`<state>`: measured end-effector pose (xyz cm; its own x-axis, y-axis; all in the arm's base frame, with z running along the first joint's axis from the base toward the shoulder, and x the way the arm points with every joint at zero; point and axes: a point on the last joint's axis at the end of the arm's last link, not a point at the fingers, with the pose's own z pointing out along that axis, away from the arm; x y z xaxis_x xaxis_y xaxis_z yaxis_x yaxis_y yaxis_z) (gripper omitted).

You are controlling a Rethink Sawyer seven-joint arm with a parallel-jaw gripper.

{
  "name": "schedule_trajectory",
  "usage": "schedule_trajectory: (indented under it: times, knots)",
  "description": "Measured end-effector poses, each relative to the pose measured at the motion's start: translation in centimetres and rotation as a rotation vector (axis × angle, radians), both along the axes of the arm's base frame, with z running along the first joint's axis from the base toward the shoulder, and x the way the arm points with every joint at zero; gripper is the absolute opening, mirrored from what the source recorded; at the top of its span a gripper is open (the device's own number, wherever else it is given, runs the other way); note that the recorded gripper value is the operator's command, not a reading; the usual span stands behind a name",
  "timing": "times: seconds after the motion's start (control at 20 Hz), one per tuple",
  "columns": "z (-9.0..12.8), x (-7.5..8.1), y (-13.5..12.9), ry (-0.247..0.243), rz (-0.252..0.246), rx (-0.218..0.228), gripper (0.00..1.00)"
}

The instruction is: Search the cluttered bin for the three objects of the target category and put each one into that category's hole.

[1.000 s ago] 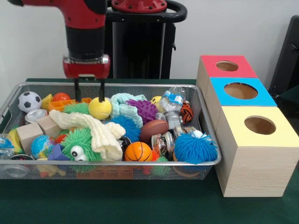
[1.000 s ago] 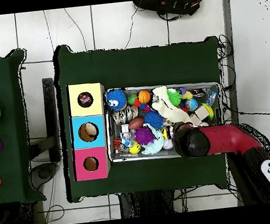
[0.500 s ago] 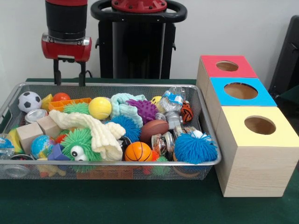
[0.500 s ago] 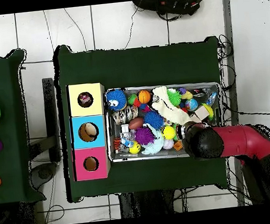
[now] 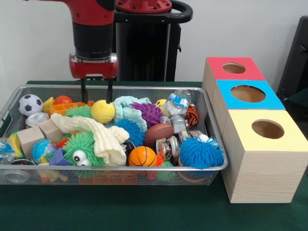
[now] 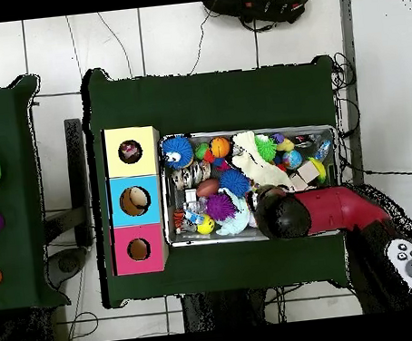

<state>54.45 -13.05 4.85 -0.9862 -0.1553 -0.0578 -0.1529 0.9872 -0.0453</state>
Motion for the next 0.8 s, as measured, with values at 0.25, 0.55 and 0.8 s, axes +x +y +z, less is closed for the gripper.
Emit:
schedule_trajectory:
  times: [0.25,0.55,0.8]
  knots:
    - [-1.7,-0.1,2.0,-0.007,0.024,0.031,1.0]
    - [-3.3,-0.6,2.1,-0.017,0.032,0.047,1.0]
    - [-4.4,-1.1,2.0,-0.025,0.039,0.051,1.0]
